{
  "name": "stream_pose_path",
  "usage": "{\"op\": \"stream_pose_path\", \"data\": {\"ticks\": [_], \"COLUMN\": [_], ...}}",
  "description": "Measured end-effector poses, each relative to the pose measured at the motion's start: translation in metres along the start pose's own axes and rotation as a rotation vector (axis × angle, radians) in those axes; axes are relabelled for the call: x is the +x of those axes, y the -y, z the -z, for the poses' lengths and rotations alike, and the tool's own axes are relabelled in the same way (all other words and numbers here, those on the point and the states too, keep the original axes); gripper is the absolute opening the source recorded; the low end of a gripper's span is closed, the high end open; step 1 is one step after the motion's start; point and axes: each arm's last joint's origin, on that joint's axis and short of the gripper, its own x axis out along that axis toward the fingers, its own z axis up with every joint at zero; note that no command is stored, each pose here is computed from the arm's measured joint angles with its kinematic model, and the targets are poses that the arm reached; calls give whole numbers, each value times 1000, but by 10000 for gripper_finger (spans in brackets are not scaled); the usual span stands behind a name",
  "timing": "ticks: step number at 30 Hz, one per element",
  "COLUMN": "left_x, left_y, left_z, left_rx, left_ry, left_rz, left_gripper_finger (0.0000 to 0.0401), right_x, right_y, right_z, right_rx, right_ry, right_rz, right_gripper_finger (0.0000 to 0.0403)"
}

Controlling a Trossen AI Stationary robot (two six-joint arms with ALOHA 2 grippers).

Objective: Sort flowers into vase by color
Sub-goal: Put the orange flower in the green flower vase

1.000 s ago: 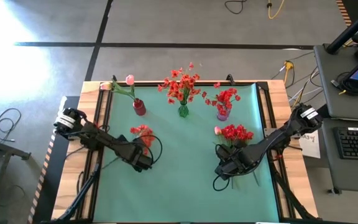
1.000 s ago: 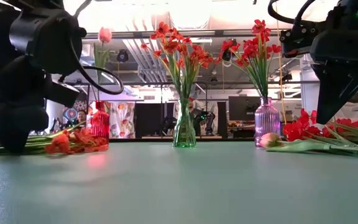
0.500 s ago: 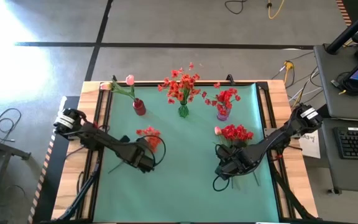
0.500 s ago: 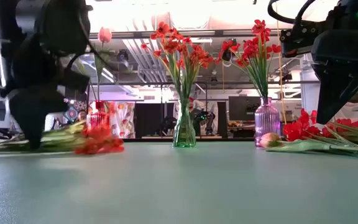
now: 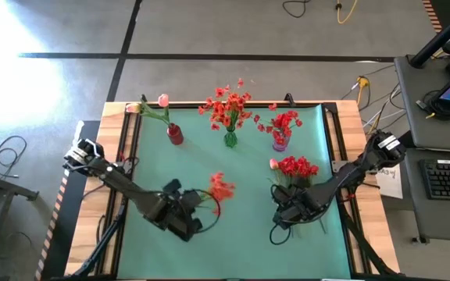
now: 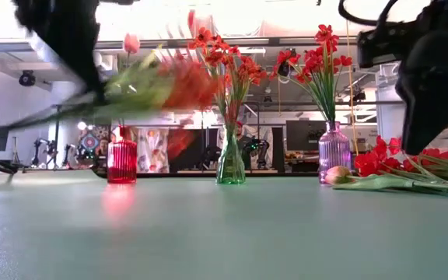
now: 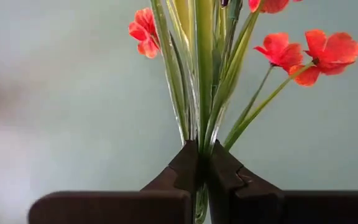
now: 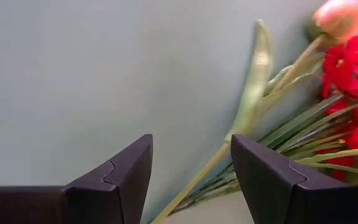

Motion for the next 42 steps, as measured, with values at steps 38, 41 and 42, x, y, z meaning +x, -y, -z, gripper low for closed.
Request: {"op": "stream_pose_path", "data": {"ticks": [38, 41, 42], "left_x": [-42, -41, -41], "left_y": [60, 58, 58], "left_z": [-32, -34, -34], "left_rx": [31, 2, 1], "left_ry": [916, 921, 920], "left_rz": [314, 301, 301], "left_gripper_finger": [0, 0, 0], "right_x": [-63, -67, -68], "right_y": [-68, -67, -67], "right_z": [-40, -46, -48], "right_rx": [-294, -281, -278], "right_ry": [1286, 1301, 1306], "right_rz": [-663, -667, -665], "right_gripper_finger": [323, 330, 330]}}
